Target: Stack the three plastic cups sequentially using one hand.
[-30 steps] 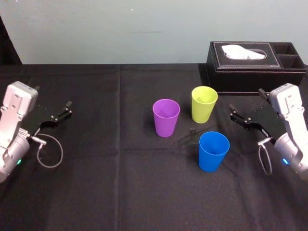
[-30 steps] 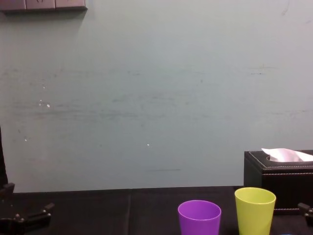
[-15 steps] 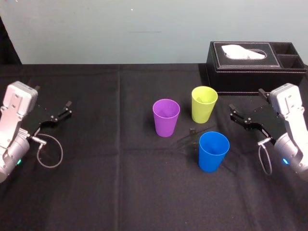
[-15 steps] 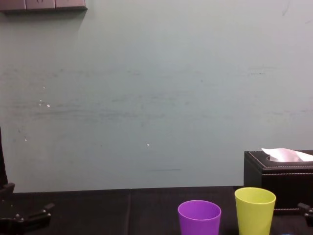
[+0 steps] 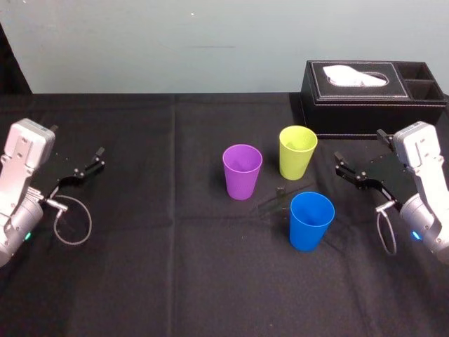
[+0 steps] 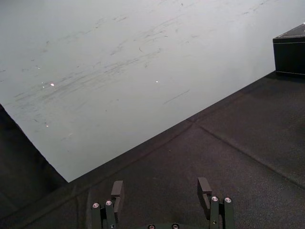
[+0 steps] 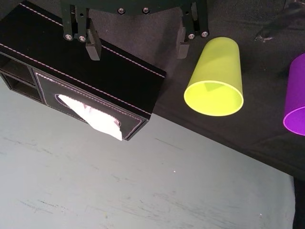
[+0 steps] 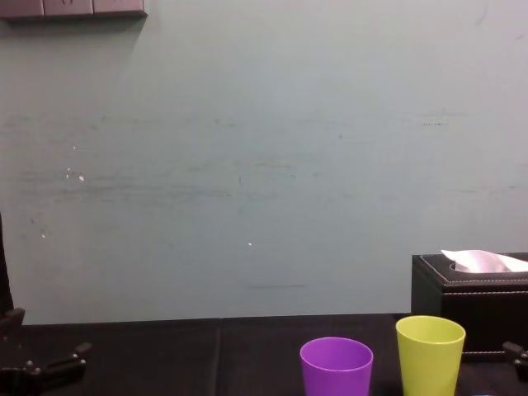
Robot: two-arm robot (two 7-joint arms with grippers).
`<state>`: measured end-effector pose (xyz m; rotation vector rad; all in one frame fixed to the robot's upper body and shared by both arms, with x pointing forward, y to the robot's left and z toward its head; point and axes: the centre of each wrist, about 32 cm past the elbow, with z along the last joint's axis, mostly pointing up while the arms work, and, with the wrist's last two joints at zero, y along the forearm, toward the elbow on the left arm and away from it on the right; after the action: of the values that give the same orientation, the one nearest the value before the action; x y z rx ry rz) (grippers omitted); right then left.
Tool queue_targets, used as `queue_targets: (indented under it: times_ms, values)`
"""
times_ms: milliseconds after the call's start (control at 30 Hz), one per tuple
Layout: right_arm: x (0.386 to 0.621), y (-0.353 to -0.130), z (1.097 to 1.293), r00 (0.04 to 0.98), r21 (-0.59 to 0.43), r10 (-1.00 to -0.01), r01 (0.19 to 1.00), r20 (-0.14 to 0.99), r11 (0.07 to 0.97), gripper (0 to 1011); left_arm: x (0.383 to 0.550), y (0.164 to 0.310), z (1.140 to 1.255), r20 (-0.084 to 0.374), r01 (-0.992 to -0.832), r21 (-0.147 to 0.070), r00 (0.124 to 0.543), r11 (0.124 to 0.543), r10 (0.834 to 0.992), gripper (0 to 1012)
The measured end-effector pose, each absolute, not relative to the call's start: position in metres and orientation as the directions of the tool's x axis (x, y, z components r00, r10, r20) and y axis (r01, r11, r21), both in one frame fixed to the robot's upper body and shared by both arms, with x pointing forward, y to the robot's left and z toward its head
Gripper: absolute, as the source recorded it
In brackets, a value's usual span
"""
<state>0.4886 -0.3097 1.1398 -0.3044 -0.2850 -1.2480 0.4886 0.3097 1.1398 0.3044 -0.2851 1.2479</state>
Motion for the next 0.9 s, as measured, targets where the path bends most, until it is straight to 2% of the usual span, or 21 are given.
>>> queue_targets:
  times_ms: [500, 900]
  values:
    - [0.486, -0.312, 1.145, 0.302, -0.056, -0.882, 0.951, 0.361, 0.303, 1000, 0.489, 0.310, 1.140, 0.374, -0.955, 0.070, 0.292, 0.287, 0.880, 1011]
    - [0.452, -0.333, 1.162, 0.330, -0.100, -0.902, 0.944, 0.277, 0.315, 1000, 0.489, 0.310, 1.140, 0.374, -0.955, 0.070, 0.292, 0.287, 0.880, 1011]
